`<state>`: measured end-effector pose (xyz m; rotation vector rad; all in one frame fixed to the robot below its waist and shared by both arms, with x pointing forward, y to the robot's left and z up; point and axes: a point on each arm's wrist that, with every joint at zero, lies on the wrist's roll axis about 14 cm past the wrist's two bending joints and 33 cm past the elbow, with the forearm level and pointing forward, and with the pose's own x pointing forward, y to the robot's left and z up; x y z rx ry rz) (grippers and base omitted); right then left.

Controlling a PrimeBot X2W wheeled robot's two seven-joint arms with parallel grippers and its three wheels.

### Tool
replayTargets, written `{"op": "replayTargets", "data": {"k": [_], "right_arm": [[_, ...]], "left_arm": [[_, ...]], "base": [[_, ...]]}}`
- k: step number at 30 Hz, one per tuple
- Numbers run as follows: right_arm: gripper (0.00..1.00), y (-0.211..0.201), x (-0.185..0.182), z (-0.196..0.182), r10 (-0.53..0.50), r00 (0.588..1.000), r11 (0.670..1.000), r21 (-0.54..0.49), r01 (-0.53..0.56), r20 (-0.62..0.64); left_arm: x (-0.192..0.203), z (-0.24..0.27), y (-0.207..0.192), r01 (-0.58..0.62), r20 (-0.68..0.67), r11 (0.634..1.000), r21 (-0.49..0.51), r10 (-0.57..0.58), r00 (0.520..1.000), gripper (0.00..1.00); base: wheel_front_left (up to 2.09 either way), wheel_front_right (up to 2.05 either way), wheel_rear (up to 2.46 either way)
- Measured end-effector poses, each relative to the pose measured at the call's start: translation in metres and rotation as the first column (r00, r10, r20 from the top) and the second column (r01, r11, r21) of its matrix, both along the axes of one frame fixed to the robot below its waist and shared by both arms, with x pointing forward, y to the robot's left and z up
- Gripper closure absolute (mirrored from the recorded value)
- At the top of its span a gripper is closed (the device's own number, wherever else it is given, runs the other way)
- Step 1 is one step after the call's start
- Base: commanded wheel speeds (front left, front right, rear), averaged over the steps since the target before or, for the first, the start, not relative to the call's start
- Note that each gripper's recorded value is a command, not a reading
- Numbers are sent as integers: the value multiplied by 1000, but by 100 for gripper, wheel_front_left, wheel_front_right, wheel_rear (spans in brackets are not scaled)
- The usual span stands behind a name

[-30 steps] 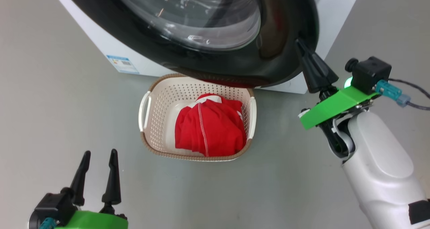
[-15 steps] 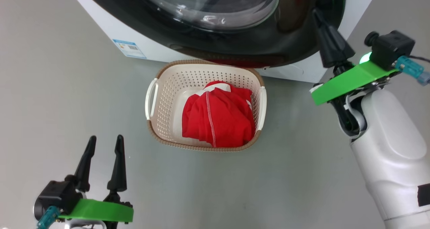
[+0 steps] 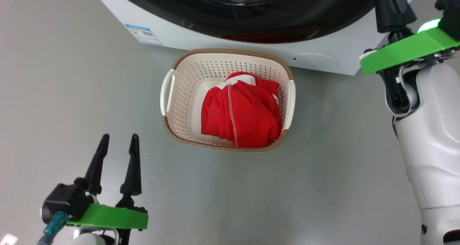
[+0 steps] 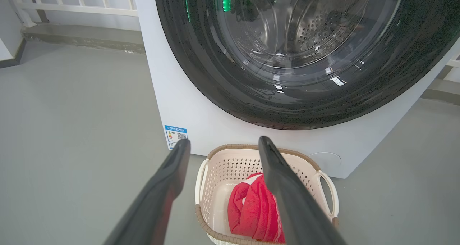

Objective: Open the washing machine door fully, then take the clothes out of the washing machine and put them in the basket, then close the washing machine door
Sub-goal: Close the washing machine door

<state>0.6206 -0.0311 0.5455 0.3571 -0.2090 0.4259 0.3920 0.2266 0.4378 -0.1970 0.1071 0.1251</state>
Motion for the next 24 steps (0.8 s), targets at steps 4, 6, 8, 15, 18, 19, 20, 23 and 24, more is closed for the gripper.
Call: {"op": "replayTargets", "data": {"k": [4, 6, 8, 15, 18, 19, 20, 23, 24], "right_arm": [[100, 2, 4, -1, -2, 1000, 1000, -8, 2, 9], [100, 3, 4, -2, 0, 1000, 1000, -6, 0, 7], [100, 3, 5, -3, -1, 1000, 1000, -7, 1, 9], [100, 4, 2, 4, 5, 1000, 1000, -16, -5, 17], [87, 7, -2, 6, 17, 1000, 999, -40, -16, 23], [63, 8, -4, 7, 22, 999, 999, -46, -21, 24], [6, 9, -10, 6, 31, 999, 998, -59, -30, 18], [0, 9, -21, -4, 39, 999, 995, -86, -40, -11], [0, 7, -26, -8, 40, 999, 995, -95, -42, -22]], "left_arm": [[3, 0, 1, 0, 1, 1000, 4, 0, 1000, 0], [3, -1, 1, -1, -1, 1000, 5, 1, 1000, 0], [3, -1, 1, -1, -3, 1000, 5, 1, 1000, 0], [5, 1, -2, 9, 6, 1000, 0, -9, 1000, 0], [5, 3, -3, 12, 14, 1000, -2, -12, 1000, 0], [5, 4, -4, 13, 16, 1000, -3, -13, 1000, 0], [4, 7, -3, 13, 24, 1000, -1, -13, 1000, 0], [2, 11, -2, 9, 33, 1000, 3, -9, 999, 0], [1, 12, -1, 5, 36, 1000, 3, -5, 999, 0]], "base": [[0, 0, 0], [0, 0, 0], [0, 0, 0], [0, 0, 0], [0, 0, 0], [0, 0, 0], [0, 0, 0], [0, 0, 0], [0, 0, 0]]}}
